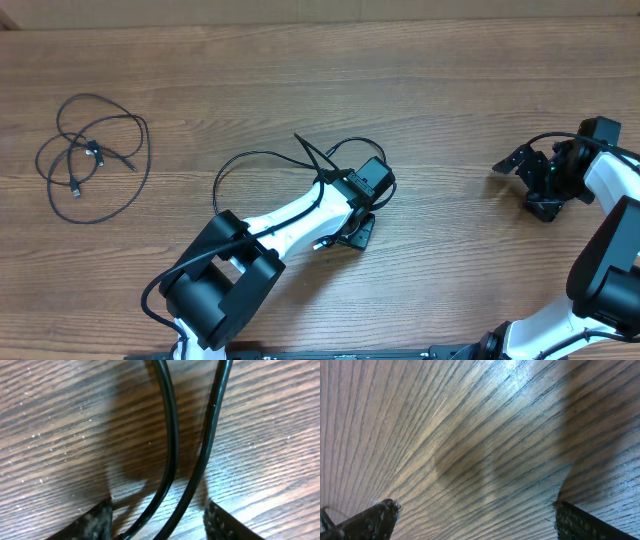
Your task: Untangle cables
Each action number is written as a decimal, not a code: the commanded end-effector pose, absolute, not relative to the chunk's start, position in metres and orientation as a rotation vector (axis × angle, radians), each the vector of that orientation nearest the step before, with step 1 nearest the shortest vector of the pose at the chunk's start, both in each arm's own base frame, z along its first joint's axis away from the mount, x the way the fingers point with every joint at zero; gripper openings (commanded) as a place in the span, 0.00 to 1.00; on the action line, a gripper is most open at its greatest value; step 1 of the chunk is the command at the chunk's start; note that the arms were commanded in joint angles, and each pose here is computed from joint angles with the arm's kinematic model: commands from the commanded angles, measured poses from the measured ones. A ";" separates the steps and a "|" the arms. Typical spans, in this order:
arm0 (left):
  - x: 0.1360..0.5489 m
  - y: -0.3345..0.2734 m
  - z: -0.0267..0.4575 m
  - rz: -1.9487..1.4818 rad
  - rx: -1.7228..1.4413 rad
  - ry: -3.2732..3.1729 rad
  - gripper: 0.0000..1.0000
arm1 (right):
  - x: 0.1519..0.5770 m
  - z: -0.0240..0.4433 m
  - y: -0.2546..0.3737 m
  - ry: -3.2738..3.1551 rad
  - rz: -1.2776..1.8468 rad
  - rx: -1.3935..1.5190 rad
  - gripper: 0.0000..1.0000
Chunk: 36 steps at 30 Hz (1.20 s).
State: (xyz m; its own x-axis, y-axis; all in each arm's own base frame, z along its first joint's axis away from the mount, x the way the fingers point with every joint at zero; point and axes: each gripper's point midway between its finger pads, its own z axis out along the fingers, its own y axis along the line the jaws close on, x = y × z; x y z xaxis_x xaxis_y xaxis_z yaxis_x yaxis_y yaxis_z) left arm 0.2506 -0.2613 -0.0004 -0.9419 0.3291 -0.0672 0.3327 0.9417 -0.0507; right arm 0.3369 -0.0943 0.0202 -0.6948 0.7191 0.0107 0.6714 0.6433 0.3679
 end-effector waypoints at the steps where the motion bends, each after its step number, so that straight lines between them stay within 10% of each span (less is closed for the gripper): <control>1: 0.238 -0.260 -0.009 -0.101 0.583 3.073 0.54 | 0.345 0.026 -0.099 2.703 0.515 1.140 1.00; 6: 0.237 -0.259 -0.009 -0.099 0.583 3.075 0.42 | 0.345 0.026 -0.099 2.703 0.515 1.140 1.00; 14: 0.234 -0.255 -0.009 -0.079 0.725 3.062 0.61 | 0.345 0.026 -0.099 2.703 0.515 1.140 1.00; 22: 0.219 -0.260 -0.008 -0.174 0.989 3.044 0.58 | 0.345 0.026 -0.099 2.703 0.515 1.140 1.00; 36: 0.220 -0.260 -0.008 -0.173 0.984 3.042 0.04 | 0.345 0.026 -0.099 2.703 0.515 1.140 1.00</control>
State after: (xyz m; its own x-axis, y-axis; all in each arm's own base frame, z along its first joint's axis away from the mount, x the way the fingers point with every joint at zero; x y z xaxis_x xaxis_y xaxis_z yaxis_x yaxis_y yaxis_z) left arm 0.2290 -0.2612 -0.0013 -0.8197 0.5728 -0.0038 0.5698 0.8147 -0.1079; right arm 0.3370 -0.0942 0.0201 -0.6949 0.7191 0.0108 0.6713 0.6432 0.3682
